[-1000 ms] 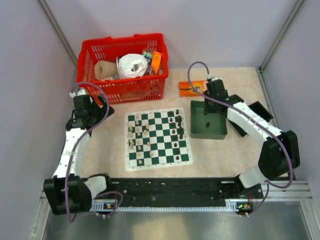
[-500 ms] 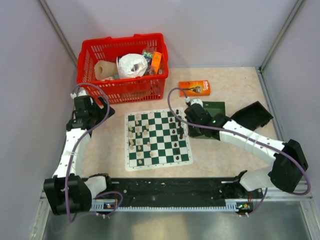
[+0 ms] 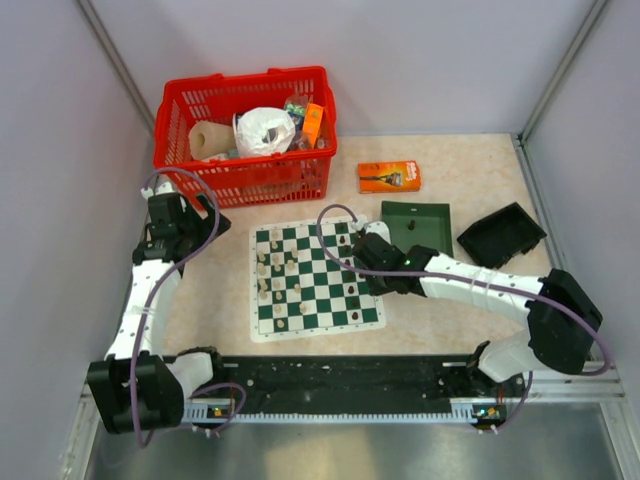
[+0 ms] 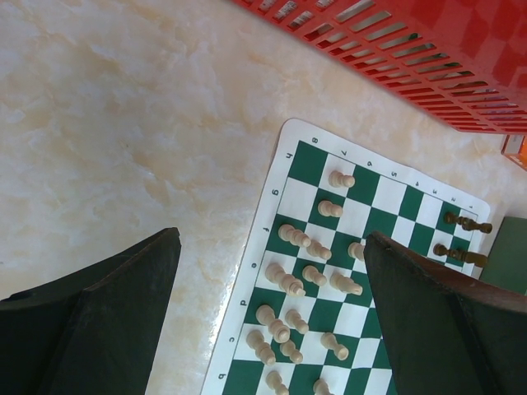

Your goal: Set up the chess pieces on the board

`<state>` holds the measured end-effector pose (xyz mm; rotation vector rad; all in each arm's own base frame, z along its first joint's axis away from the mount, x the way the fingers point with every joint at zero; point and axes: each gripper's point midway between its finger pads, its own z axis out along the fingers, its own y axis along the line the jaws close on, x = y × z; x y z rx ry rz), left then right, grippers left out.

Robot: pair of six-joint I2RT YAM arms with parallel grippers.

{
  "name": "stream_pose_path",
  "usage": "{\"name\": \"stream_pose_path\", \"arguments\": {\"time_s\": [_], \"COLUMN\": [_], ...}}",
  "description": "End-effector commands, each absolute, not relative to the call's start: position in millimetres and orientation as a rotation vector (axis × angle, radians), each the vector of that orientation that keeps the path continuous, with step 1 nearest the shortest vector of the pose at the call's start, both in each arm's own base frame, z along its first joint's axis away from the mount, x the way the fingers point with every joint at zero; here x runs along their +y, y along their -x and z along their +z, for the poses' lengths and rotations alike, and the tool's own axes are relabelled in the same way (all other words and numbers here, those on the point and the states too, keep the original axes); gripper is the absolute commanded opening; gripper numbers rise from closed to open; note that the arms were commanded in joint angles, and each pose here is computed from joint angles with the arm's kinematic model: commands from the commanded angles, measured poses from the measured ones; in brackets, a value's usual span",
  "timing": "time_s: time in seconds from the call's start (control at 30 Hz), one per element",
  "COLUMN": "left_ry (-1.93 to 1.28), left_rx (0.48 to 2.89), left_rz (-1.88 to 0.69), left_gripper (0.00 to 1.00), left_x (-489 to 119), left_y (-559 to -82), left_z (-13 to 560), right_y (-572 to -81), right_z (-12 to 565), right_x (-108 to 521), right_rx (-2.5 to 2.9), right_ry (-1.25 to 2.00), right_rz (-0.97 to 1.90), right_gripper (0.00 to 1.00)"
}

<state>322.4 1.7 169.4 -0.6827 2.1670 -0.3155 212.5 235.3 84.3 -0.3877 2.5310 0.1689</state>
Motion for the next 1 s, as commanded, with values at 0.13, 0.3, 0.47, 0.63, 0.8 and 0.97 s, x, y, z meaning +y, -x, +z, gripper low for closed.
{"name": "stream_pose_path", "arguments": {"time_s": [0.13, 0.3, 0.47, 0.63, 0.8, 0.97], "left_ry": [0.671, 0.669, 0.669, 0.672, 0.672, 0.674], "left_rx": [2.107, 2.111, 2.114, 2.12, 2.12, 2.122], "left_rz": [-0.335, -0.336, -0.33, -0.34, -0.336, -0.338], "left_gripper": [0.99, 0.98, 0.98, 0.98, 0.98, 0.98], "left_x": [1.4, 1.3, 2.1, 0.8, 1.4, 1.0], "left_y": [-328.7, -329.2, -330.5, -332.7, -332.7, -332.2], "left_z": [184.0, 183.6, 183.5, 181.3, 181.9, 180.3], "right_y": [-229.9, -231.2, -231.7, -233.8, -233.8, -233.3], "right_z": [81.2, 70.9, 65.3, 62.0, 58.3, 52.2], "right_x": [254.2, 258.9, 259.0, 258.9, 257.7, 257.1], "right_rx": [2.439, 2.453, 2.458, 2.455, 2.46, 2.471], "right_ry": [0.374, 0.381, 0.384, 0.388, 0.398, 0.401], "right_rz": [0.195, 0.193, 0.188, 0.17, 0.155, 0.142], "right_gripper": [0.13, 0.13, 0.13, 0.13, 0.13, 0.13]}}
